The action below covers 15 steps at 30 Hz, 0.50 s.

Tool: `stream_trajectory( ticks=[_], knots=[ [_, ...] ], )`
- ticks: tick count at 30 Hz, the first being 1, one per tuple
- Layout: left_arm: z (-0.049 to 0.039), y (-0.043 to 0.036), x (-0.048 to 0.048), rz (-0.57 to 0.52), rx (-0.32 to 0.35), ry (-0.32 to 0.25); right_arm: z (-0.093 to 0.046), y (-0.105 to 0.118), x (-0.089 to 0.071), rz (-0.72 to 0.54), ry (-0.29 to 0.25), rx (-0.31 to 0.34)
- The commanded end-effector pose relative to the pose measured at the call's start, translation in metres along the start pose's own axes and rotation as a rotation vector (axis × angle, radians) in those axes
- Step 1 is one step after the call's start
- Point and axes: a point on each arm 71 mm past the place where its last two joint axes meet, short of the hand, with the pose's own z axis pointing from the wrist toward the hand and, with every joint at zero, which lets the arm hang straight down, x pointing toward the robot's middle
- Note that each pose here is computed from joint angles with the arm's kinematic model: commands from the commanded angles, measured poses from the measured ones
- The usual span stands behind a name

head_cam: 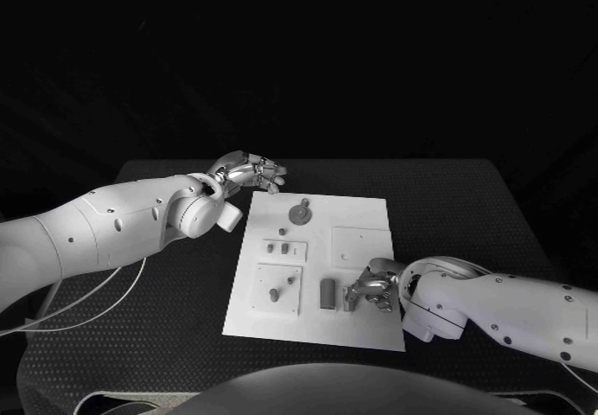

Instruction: Assemble the parts on the task board

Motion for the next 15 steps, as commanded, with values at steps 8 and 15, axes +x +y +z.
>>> stream_trajectory(
  ticks=[8, 15],
  knots=[
    [0.0004, -0.0017, 0.0019, -0.006, 0.007, 0.016, 0.0014, 0.0029, 0.0033, -0.008, 0.030, -0.011],
    [0.0006, -0.0018, 0.0024, -0.007, 0.008, 0.018, 0.0023, 0.0060, 0.0049, -0.014, 0.038, -0.021]
  ],
)
